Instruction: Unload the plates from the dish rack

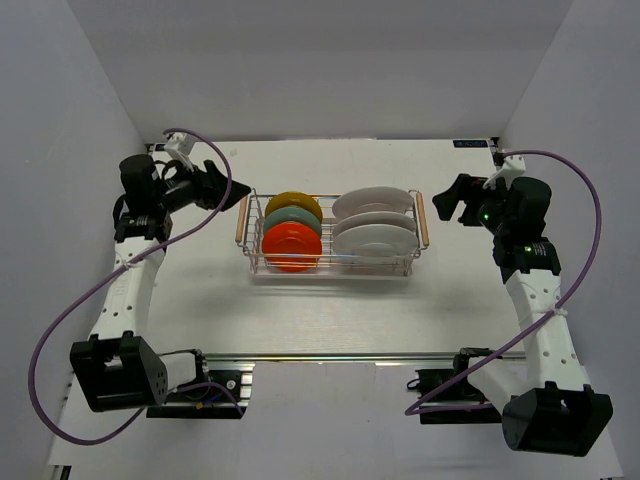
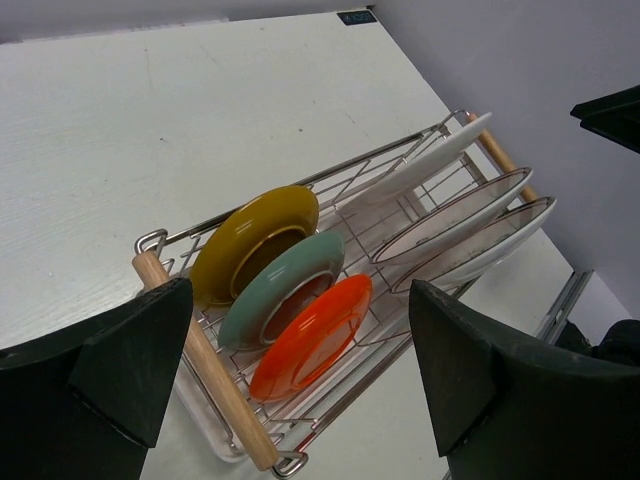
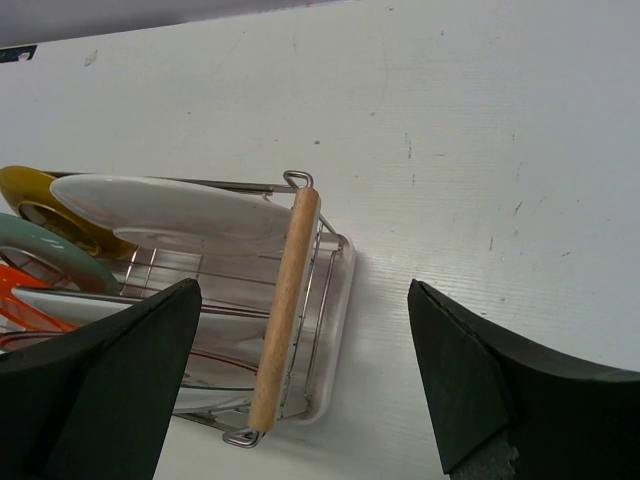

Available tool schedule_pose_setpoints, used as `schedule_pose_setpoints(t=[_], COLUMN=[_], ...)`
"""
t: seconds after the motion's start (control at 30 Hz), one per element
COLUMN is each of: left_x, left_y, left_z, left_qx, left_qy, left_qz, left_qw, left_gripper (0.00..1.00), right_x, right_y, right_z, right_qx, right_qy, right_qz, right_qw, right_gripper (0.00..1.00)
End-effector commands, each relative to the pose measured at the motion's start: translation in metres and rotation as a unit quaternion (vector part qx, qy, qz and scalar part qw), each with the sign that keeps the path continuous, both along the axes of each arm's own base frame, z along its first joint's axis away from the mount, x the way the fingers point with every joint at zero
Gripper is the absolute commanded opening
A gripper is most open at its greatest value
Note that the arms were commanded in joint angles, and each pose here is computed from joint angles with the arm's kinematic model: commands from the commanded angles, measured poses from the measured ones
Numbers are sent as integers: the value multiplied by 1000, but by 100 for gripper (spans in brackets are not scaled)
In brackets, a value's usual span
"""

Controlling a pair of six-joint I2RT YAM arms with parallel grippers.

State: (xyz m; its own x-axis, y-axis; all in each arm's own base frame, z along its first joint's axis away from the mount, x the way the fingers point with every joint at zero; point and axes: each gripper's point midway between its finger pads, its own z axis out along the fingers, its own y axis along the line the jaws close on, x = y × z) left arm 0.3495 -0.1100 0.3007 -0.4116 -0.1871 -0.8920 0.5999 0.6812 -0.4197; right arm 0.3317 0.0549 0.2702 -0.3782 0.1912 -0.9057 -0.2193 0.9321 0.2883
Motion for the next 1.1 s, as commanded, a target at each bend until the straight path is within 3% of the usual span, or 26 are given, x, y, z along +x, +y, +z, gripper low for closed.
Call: schedule_pose_setpoints(t=[0.0, 0.17, 0.53, 0.63, 0.8, 0.93, 1.07], left_x=[4, 13, 30, 38, 17, -18, -43], left_y=[-4, -13, -104, -125, -118, -113, -109], left_z=[28, 37, 23, 21, -2, -23, -44], left_qx=[-3, 9, 158, 184, 282, 302, 281], left_qy=[-35, -64, -112, -119, -156, -180, -146], left_qz=[-16, -34, -153, -204, -283, -367, -431], left_qw=[999, 997, 969, 954, 903, 861, 845], left_gripper=[98, 98, 98, 98, 98, 98, 97], right_x=[7, 16, 42, 47, 55, 61, 66], right_y=[4, 7, 4, -1, -11, -11, -9], right_z=[17, 26, 27, 22, 10, -1, -13], right_qx=[-13, -7, -32, -44, -68, -64, -62], right_qy=[-38, -36, -7, 3, 21, 43, 71], right_qz=[20, 31, 42, 32, 17, 18, 26], right_qw=[999, 999, 999, 999, 997, 997, 995], right_gripper=[89, 89, 89, 89, 89, 89, 89])
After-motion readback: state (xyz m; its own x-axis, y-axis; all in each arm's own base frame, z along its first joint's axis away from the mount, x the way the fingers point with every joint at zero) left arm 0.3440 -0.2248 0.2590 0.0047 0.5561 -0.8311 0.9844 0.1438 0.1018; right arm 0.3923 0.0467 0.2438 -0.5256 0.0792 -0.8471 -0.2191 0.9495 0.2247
